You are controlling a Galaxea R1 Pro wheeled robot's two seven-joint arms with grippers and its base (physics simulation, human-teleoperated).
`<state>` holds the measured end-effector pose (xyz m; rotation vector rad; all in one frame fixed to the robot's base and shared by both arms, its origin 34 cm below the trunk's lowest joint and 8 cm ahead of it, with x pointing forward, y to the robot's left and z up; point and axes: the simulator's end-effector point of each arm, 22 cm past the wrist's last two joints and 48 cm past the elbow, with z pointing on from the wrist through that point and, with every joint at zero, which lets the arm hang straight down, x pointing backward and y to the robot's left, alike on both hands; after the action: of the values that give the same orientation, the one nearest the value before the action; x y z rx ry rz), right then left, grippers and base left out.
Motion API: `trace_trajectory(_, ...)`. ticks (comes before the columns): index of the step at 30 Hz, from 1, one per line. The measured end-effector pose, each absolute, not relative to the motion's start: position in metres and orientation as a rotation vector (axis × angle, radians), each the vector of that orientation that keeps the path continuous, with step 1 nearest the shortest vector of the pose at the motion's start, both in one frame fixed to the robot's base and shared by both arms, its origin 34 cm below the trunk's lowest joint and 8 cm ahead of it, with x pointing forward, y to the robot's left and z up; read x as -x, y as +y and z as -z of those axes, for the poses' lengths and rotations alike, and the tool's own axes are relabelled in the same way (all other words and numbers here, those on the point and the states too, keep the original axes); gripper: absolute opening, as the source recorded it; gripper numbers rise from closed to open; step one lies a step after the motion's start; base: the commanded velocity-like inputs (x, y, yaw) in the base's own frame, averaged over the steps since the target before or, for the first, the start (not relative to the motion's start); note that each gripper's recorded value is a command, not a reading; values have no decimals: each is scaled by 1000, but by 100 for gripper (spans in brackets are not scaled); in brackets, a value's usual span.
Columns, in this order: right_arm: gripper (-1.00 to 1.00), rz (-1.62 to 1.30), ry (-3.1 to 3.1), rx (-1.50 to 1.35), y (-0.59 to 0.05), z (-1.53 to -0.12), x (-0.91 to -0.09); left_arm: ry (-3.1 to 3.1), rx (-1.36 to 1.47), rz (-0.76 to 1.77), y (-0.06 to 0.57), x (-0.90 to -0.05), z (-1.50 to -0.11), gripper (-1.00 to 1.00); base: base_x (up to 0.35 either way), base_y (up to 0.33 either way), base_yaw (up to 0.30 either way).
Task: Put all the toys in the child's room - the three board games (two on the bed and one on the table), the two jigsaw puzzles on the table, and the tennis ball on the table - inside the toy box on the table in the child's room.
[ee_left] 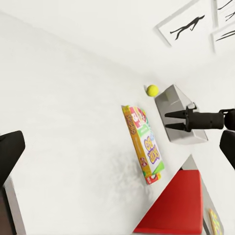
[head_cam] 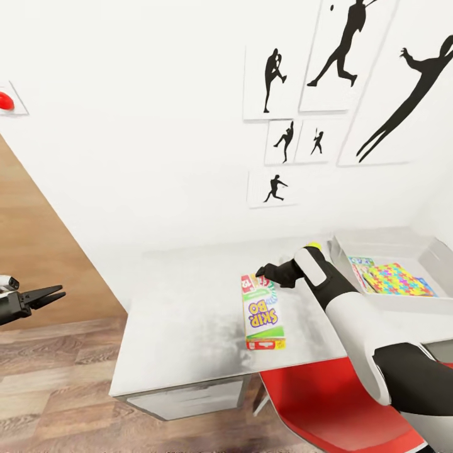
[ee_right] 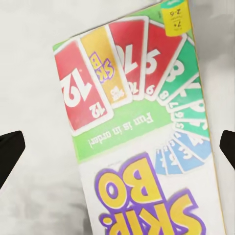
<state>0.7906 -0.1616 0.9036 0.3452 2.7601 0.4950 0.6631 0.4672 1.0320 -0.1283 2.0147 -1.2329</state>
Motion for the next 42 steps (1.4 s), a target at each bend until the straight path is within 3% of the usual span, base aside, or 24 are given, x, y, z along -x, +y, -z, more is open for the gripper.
trace_trajectory(42,100,-325,2830,-318,-188,-854,-789,2072,167,1241,467,-664,-995,100,0,1,0)
